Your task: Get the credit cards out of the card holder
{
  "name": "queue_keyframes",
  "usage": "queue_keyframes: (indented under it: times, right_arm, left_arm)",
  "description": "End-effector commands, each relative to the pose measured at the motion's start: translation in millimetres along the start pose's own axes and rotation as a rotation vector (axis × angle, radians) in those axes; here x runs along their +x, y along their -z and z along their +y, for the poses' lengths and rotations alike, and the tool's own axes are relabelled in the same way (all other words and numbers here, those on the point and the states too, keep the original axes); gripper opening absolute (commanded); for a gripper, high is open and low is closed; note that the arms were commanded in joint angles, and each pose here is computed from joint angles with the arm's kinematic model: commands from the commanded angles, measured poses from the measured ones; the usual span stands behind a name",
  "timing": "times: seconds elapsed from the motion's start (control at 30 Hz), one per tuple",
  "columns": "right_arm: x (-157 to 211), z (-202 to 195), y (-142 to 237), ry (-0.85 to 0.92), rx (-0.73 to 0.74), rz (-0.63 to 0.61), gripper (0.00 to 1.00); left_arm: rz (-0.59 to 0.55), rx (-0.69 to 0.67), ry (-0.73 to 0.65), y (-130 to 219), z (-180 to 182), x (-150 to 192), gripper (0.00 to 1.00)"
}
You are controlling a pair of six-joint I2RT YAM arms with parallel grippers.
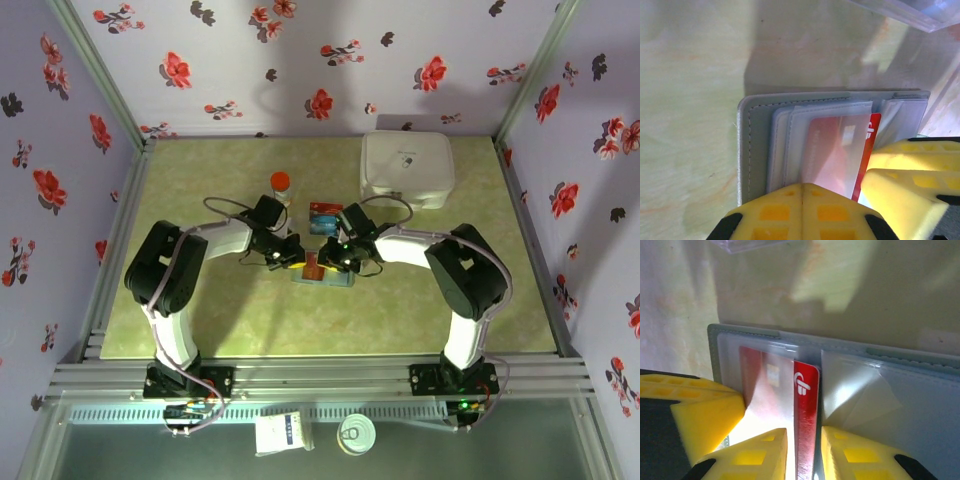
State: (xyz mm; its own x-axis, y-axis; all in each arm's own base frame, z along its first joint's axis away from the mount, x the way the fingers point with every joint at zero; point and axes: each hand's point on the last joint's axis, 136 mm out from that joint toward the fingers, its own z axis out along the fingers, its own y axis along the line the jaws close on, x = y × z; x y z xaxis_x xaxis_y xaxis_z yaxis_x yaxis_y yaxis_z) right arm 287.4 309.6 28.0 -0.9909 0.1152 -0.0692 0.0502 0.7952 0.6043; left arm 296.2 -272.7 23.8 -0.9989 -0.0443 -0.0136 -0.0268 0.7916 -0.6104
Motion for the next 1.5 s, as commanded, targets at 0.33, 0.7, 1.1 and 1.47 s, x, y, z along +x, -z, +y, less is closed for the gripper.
queue_keyframes:
  times: [0.33,0.7,1.1,1.47]
  right_arm:
    - [5,15,-7,-0.047,-0.123,0.011,0.2]
    - [-1,28,6,-0.08,-0.203,-0.048,0.16]
    - [-3,21,9,-0.106,-0.197,-0.078,0.15]
    - [-9,23,11,-0.124,-0.218,-0.106,0.16]
  left_arm:
    - [0.033,-0.06,0.1,-7,31,17,0.0]
    - [0.026,-0.057,0.111,-6,35,18,0.0]
    - [0.024,-0.058,0.114,-6,35,16,0.0]
    - [0.023,-0.061,0.115,-5,34,16,0.0]
